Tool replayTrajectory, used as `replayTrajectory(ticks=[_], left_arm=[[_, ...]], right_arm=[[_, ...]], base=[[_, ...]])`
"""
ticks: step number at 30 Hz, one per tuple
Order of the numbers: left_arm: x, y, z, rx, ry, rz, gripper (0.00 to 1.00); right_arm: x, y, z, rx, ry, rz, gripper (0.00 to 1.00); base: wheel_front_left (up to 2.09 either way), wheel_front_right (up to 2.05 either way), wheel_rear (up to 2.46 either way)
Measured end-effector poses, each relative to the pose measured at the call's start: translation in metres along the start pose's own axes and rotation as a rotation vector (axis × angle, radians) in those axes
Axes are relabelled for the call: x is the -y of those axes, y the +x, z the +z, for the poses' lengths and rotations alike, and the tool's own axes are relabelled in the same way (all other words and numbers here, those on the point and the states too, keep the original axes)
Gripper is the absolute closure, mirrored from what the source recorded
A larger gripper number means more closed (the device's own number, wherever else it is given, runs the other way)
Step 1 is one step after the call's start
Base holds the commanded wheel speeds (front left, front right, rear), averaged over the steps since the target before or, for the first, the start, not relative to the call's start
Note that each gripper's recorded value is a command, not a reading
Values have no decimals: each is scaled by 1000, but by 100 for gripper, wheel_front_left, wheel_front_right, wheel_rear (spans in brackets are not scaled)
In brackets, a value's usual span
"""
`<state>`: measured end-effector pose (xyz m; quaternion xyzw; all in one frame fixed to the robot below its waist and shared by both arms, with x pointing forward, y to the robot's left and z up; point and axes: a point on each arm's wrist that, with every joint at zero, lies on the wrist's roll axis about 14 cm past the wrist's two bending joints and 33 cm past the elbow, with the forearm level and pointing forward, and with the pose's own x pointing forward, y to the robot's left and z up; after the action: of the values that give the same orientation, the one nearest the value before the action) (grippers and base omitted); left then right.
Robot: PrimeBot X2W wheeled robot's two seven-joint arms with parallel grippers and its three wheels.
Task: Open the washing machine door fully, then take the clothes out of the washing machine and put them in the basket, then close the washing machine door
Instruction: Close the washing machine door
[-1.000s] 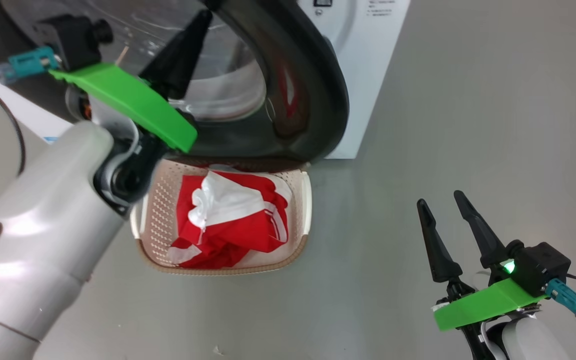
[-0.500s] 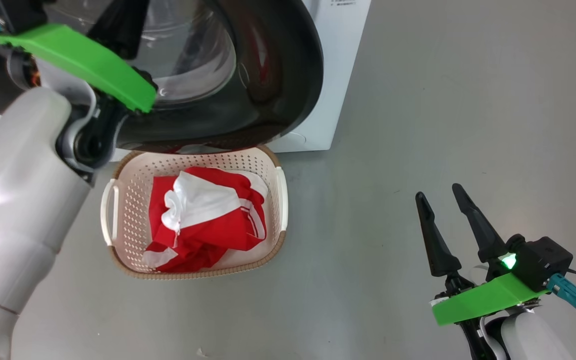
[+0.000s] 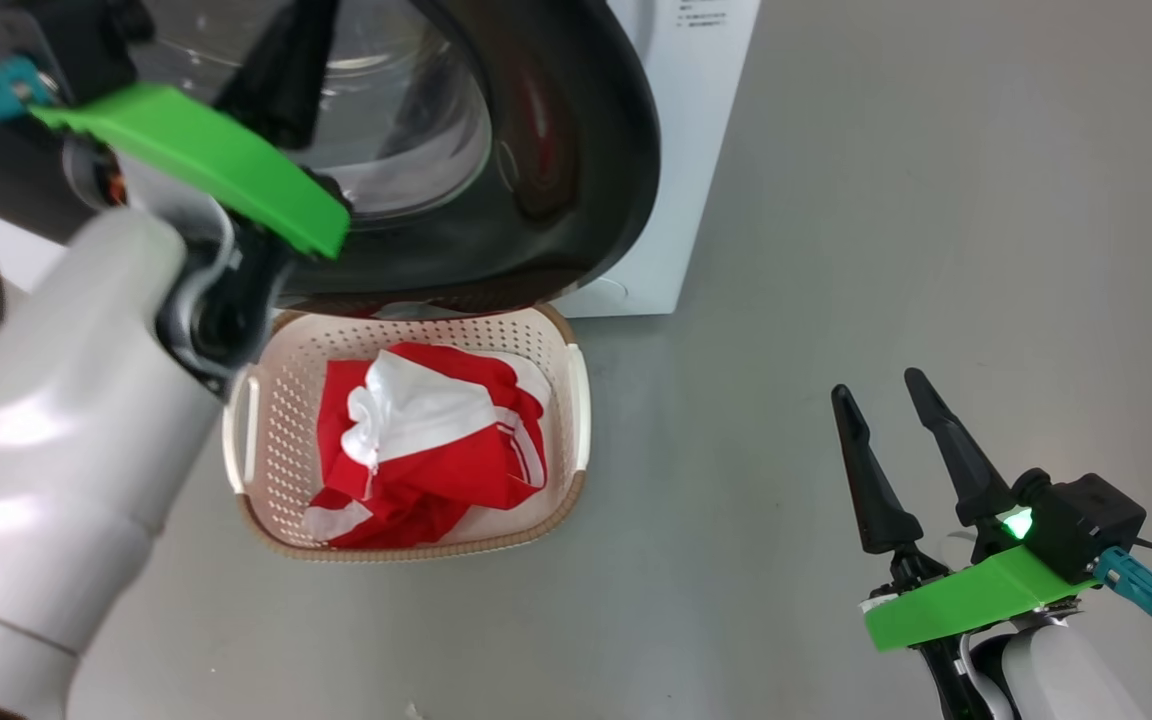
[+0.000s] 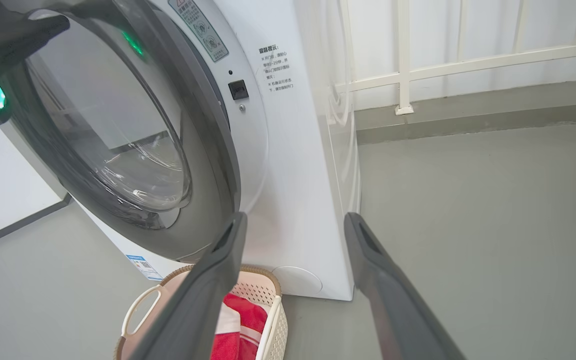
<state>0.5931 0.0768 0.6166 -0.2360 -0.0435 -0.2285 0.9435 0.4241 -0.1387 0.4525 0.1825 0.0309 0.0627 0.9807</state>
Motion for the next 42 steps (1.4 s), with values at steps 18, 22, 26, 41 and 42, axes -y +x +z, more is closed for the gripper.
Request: replayTrajectory(ticks=[18, 22, 26, 41, 42], left_arm=[[-42, -98, -39, -58, -8, 176, 59], [-53, -123, -41, -50, -6, 228, 51], [-61, -148, -47, -53, 3, 272, 38], [-86, -250, -75, -108, 97, 441, 0], [-87, -255, -76, -112, 106, 449, 0]], right_arm=[[-14, -8, 9, 22, -9, 33, 0], [-17, -10, 11, 27, -21, 42, 0], [-18, -14, 16, 39, -25, 41, 0], [-3, -46, 27, 62, -30, -10, 0], [-1, -48, 27, 62, -31, -18, 0]], base=[[0, 0, 0], [0, 0, 0], [0, 0, 0], [0, 0, 0], [0, 0, 0]])
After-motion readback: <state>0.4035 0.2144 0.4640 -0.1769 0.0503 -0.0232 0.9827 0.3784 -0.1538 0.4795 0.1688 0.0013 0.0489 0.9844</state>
